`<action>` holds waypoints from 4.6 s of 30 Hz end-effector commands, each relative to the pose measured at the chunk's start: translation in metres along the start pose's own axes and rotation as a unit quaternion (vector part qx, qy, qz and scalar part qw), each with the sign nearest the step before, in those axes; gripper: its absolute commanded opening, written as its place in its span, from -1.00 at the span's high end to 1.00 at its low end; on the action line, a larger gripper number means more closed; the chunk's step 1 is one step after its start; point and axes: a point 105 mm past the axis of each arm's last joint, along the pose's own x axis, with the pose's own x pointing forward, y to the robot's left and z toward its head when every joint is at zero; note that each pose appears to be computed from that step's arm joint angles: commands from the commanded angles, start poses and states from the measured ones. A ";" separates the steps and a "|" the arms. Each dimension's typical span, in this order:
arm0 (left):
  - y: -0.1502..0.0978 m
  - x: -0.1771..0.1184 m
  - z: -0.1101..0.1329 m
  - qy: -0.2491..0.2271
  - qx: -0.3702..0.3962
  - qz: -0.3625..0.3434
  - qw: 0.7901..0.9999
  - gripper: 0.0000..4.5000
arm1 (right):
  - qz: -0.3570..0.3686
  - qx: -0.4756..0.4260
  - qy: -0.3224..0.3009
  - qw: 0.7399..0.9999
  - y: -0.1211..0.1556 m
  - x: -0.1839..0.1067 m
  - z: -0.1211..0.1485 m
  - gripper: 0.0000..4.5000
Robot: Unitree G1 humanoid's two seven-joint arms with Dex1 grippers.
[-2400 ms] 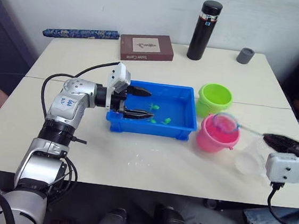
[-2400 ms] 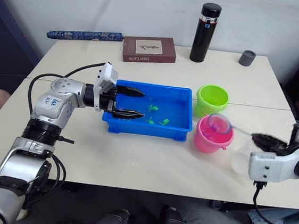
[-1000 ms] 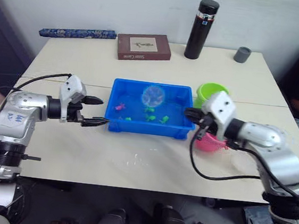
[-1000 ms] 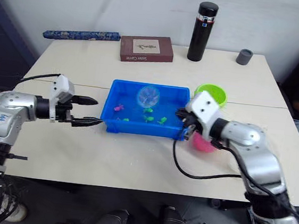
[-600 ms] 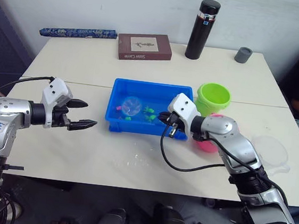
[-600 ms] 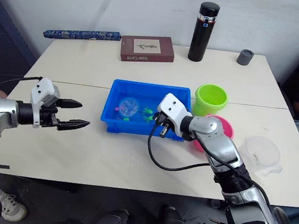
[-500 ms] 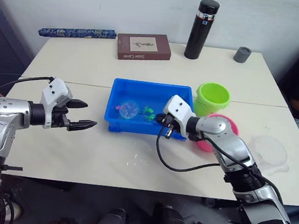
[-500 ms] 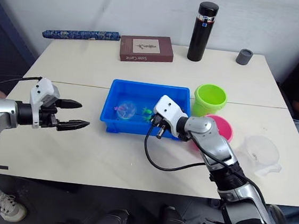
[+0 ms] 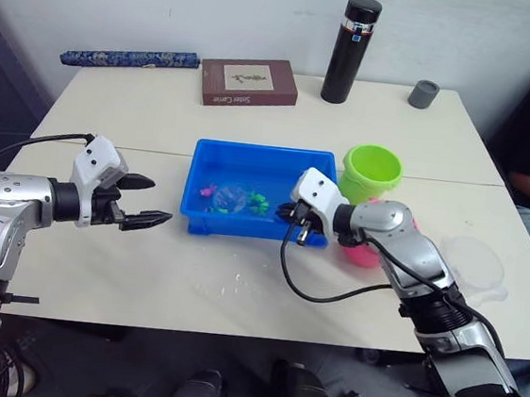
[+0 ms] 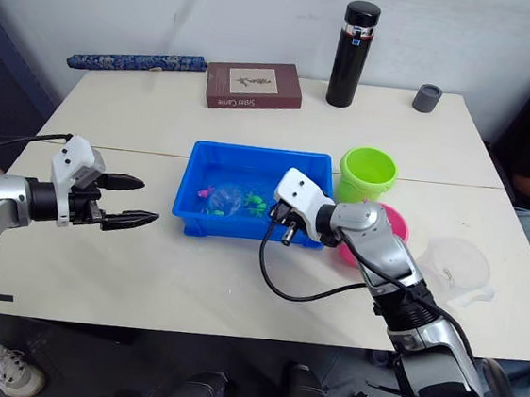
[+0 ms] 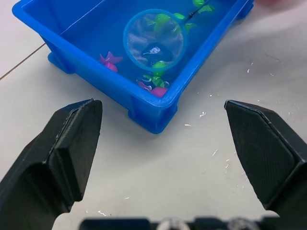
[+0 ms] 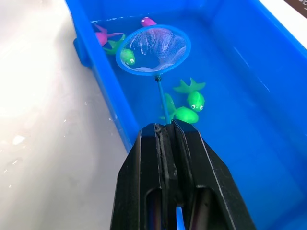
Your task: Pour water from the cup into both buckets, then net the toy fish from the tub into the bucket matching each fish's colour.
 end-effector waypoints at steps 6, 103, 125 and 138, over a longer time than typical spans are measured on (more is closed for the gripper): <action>-0.002 -0.001 0.011 -0.013 0.020 -0.004 1.000 -0.96 | -0.113 -0.132 0.009 0.985 -0.041 -0.011 0.012 1.00; -0.074 0.094 0.108 -0.202 0.042 -0.267 0.941 -0.96 | -0.265 0.173 -0.013 0.948 -0.002 -0.196 -0.006 1.00; -0.075 0.126 0.122 -0.221 0.069 -0.304 0.924 -0.96 | -0.226 -0.378 0.294 0.848 0.019 -0.252 -0.030 1.00; -0.063 0.124 0.115 -0.209 0.072 -0.280 0.934 -0.96 | -0.229 -0.415 0.262 0.841 0.006 -0.253 -0.025 1.00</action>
